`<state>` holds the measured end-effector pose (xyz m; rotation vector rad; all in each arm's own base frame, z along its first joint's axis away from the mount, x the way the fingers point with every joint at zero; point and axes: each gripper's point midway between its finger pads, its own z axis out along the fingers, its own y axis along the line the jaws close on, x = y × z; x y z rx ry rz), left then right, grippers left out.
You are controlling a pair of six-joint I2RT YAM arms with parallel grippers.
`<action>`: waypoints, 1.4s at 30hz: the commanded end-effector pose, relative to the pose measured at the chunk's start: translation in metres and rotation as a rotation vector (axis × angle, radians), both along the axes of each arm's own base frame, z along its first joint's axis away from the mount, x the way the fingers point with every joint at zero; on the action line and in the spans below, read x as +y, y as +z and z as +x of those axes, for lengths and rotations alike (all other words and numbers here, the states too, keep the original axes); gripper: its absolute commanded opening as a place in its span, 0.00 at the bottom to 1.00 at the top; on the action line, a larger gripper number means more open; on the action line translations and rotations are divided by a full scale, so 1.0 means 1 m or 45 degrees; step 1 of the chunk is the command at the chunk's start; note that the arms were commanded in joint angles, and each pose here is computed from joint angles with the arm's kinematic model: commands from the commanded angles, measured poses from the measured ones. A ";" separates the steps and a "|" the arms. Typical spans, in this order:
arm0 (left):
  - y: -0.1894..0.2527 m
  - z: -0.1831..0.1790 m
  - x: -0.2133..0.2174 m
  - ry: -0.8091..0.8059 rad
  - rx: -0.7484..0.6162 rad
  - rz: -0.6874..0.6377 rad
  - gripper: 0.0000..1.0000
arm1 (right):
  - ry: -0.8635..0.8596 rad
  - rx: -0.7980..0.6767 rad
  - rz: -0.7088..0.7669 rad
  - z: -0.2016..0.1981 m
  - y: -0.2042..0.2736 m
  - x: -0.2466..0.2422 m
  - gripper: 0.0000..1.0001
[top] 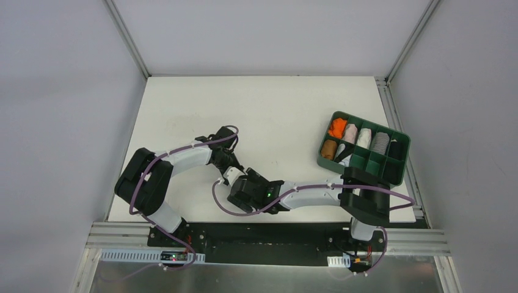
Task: Roll the underwear
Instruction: Roll the underwear to the center of the board.
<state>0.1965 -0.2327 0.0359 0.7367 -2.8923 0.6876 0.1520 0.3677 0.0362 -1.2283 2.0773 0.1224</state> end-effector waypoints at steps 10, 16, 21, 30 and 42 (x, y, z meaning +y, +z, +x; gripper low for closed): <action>-0.013 -0.010 0.015 -0.011 0.067 0.124 0.00 | -0.010 -0.003 -0.024 0.001 0.016 0.002 0.82; -0.012 -0.009 0.015 -0.016 0.065 0.123 0.00 | -0.032 0.062 -0.057 -0.001 -0.011 0.003 0.68; -0.009 -0.008 0.015 -0.019 0.052 0.118 0.00 | -0.059 0.139 -0.045 -0.007 -0.025 -0.001 0.37; 0.002 0.001 0.010 -0.046 -0.004 0.087 0.02 | -0.120 0.408 0.085 -0.018 -0.035 -0.008 0.00; 0.013 0.002 0.014 -0.053 -0.057 0.055 0.73 | -0.217 0.788 0.351 -0.025 -0.032 -0.017 0.00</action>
